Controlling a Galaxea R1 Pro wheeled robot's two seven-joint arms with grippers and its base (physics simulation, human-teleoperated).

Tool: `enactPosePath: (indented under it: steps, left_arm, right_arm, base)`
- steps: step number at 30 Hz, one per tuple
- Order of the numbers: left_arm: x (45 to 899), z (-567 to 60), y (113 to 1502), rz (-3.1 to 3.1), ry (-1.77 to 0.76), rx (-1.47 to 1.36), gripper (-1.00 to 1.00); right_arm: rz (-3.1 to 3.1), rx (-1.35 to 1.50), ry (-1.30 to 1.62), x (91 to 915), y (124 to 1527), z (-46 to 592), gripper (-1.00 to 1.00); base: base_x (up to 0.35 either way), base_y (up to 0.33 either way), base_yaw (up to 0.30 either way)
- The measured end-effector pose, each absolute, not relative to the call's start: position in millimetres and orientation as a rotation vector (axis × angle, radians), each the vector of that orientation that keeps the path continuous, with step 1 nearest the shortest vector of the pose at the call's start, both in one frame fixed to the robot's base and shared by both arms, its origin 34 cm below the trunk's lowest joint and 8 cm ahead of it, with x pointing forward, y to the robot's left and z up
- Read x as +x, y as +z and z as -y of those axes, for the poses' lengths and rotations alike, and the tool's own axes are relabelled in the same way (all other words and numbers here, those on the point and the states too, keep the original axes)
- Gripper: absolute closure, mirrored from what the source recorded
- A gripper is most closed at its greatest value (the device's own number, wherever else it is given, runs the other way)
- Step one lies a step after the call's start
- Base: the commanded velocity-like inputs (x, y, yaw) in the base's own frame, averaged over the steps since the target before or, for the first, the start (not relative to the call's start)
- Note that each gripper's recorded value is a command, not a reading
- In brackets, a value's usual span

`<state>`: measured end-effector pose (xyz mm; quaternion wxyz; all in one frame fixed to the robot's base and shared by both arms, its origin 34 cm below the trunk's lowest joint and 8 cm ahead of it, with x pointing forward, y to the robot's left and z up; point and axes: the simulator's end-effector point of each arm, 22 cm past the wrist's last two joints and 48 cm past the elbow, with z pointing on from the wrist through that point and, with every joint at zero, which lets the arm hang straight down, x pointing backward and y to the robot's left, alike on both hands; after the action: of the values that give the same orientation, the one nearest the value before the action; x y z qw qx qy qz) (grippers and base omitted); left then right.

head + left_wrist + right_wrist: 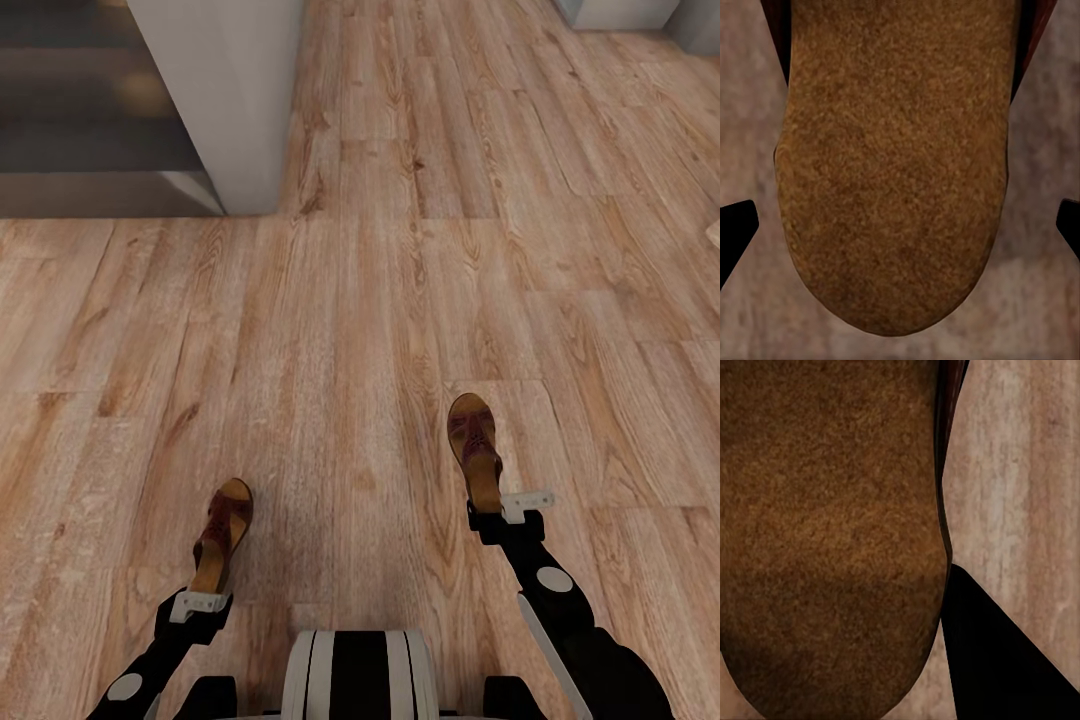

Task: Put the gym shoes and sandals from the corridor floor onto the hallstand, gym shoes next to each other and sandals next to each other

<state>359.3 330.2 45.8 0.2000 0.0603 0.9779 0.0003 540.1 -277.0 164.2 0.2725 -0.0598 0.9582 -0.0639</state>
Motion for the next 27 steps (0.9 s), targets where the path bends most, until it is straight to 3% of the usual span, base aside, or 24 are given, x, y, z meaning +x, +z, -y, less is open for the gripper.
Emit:
enactPosePath:
  steps: [12, 13, 27]
  left_arm:
    - [359.0, -328.9, 45.4, -2.736, -0.001, 0.171, -1.00]
    - [359.0, -328.9, 45.4, -2.736, -0.001, 0.170, 1.00]
    - [359.9, -331.1, 45.9, -2.732, 0.004, 0.154, 1.00]
  right_arm:
    - [-2.579, -0.161, -0.172, 540.2, 164.3, 277.0, 1.00]
    - [-2.578, -0.161, -0.172, 540.4, 164.4, 276.9, 1.00]
    - [-2.577, -0.161, -0.172, 540.8, 164.7, 276.9, 1.00]
  base:
    - [0.033, 0.000, 0.000]
    - [0.006, 0.000, 0.000]
    - [0.001, 0.000, 0.000]
